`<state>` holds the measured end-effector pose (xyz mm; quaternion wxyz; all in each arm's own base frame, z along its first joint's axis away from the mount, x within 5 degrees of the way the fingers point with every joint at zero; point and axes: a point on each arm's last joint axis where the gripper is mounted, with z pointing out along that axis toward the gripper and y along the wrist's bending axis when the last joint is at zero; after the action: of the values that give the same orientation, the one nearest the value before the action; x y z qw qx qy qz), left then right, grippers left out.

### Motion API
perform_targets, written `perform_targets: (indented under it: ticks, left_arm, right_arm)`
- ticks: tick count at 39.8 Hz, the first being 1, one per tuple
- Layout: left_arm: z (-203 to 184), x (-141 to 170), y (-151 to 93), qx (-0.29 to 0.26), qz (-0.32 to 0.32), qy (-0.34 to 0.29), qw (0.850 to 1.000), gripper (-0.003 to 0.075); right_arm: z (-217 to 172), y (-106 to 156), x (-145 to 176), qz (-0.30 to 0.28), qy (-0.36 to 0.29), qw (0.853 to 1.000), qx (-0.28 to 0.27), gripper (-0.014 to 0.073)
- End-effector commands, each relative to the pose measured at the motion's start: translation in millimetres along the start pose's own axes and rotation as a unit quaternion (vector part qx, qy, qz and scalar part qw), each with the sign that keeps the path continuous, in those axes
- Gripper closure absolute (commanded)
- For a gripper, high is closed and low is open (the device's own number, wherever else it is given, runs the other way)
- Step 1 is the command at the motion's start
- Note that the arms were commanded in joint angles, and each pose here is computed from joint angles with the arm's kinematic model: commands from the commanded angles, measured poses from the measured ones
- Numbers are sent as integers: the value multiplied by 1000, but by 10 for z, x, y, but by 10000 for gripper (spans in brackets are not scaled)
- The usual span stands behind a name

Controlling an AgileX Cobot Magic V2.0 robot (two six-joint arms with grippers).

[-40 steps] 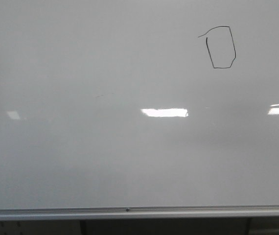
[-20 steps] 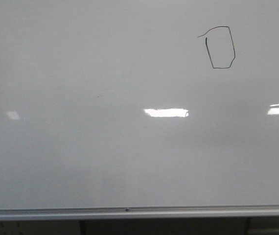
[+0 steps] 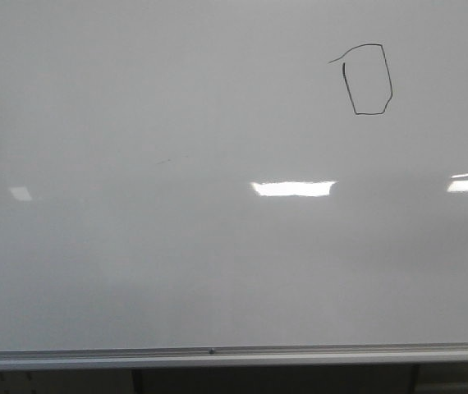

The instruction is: Write number 0 on whiteboard

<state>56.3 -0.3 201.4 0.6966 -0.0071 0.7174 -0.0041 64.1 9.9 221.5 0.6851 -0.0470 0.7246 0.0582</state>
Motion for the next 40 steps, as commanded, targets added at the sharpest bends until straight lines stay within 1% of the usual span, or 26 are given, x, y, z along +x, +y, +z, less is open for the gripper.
perform_targets:
  ticks: [1,6,7,14,40]
  left_arm:
    - [-6,-11,10,-5,-5,-41,999,740]
    - [-6,-11,10,-5,-5,-41,999,740]
    - [-6,-11,10,-5,-5,-41,999,740]
    - [-6,-11,10,-5,-5,-41,999,740]
    - [-4,-10,10,-5,-5,-40,999,740]
  right_arm:
    - [-25,-27,8,1,-50,999,18,664]
    - [-44,-35,214,1,-39,999,23,664]
    - [-53,-34,241,2,-22,999,23,664]
    - [-78,-28,324,2,15,1000,21,664]
    - [-78,-28,323,1,15,1000,21,664]
